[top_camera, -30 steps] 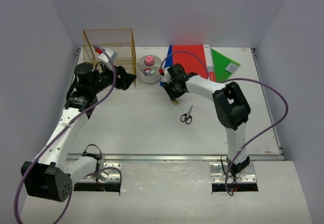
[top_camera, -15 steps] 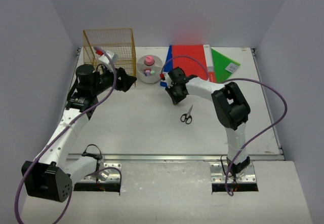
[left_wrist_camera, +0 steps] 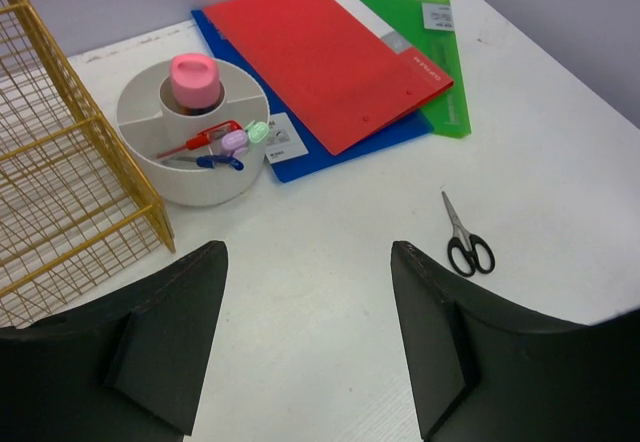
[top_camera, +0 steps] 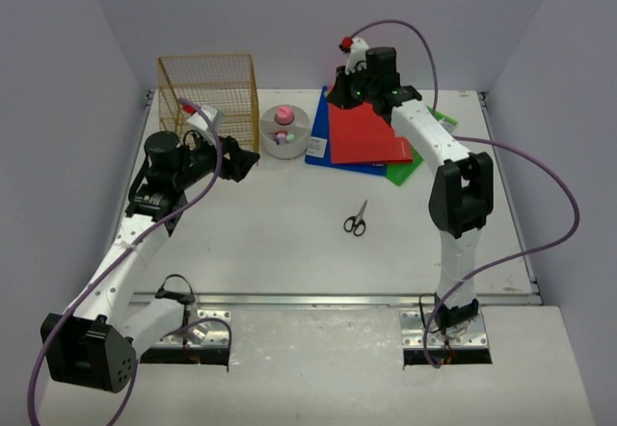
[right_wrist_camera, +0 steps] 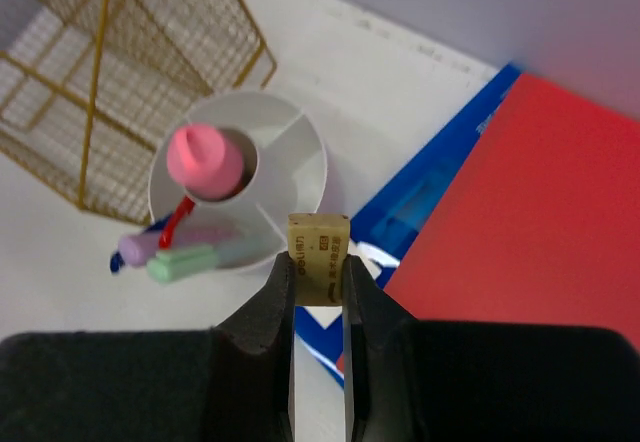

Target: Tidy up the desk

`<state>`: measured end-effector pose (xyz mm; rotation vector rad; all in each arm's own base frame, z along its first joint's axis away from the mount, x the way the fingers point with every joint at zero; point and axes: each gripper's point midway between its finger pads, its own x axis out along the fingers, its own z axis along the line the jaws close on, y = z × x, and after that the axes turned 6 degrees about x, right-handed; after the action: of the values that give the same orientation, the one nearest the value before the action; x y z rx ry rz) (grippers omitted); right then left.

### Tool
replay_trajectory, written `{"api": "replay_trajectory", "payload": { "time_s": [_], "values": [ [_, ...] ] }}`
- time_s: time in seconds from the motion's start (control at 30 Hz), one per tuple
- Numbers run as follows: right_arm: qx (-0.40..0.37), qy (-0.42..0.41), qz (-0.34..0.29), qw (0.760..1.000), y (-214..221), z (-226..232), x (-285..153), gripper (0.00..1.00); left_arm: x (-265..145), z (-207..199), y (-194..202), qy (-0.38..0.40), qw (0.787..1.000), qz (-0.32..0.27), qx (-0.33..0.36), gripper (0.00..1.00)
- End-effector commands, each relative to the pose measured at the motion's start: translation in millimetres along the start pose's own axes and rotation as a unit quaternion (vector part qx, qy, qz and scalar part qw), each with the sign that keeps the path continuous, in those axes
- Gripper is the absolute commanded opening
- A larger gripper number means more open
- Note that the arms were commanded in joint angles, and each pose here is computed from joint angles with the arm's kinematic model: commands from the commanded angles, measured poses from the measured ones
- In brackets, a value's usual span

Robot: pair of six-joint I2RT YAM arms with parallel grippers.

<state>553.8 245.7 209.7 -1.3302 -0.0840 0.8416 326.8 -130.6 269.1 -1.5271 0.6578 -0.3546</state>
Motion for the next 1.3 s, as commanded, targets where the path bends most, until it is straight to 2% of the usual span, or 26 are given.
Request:
{"api": "replay_trajectory", "payload": {
  "time_s": [0.0, 0.2, 0.4, 0.53, 0.6, 0.7, 0.77, 0.9, 1.2, 1.27],
  "values": [
    [0.043, -0.069, -0.077, 0.994, -32, 26, 33, 0.00, -5, -1, -23, -0.003, 0.999, -0.043, 0.012, 0.64],
    [0.074, -0.099, -0.093, 0.988, -34, 30, 55, 0.04, -6, 3, -32, -0.012, 0.998, -0.055, 0.027, 0.64],
    [0.085, -0.102, -0.048, 0.990, 0, 26, 66, 0.03, -3, 4, -37, -0.011, 0.998, -0.063, 0.023, 0.67],
    [0.099, -0.104, -0.013, 0.990, 28, 25, 71, 0.03, 1, 5, -34, -0.010, 0.998, -0.059, 0.013, 0.77],
    [0.100, -0.102, -0.001, 0.990, 40, 24, 73, 0.03, 2, 6, -34, -0.009, 0.998, -0.057, 0.012, 0.80],
    [0.096, -0.102, 0.009, 0.990, 51, 24, 77, 0.04, 3, 6, -34, -0.009, 0.998, -0.055, 0.011, 0.94],
    [0.098, -0.101, 0.015, 0.990, 55, 23, 80, 0.05, 3, 7, -34, -0.010, 0.998, -0.054, 0.011, 0.99],
    [0.094, -0.102, 0.013, 0.990, 56, 25, 84, 0.06, 3, 9, -33, -0.016, 0.998, -0.052, 0.010, 1.00],
    [0.081, -0.098, 0.011, 0.992, 57, 28, 91, 0.15, 3, 8, -30, -0.016, 0.998, -0.052, 0.009, 1.00],
    [0.078, -0.098, 0.009, 0.992, 57, 31, 93, 0.28, 3, 8, -29, -0.016, 0.998, -0.052, 0.008, 1.00]
  ]
}}
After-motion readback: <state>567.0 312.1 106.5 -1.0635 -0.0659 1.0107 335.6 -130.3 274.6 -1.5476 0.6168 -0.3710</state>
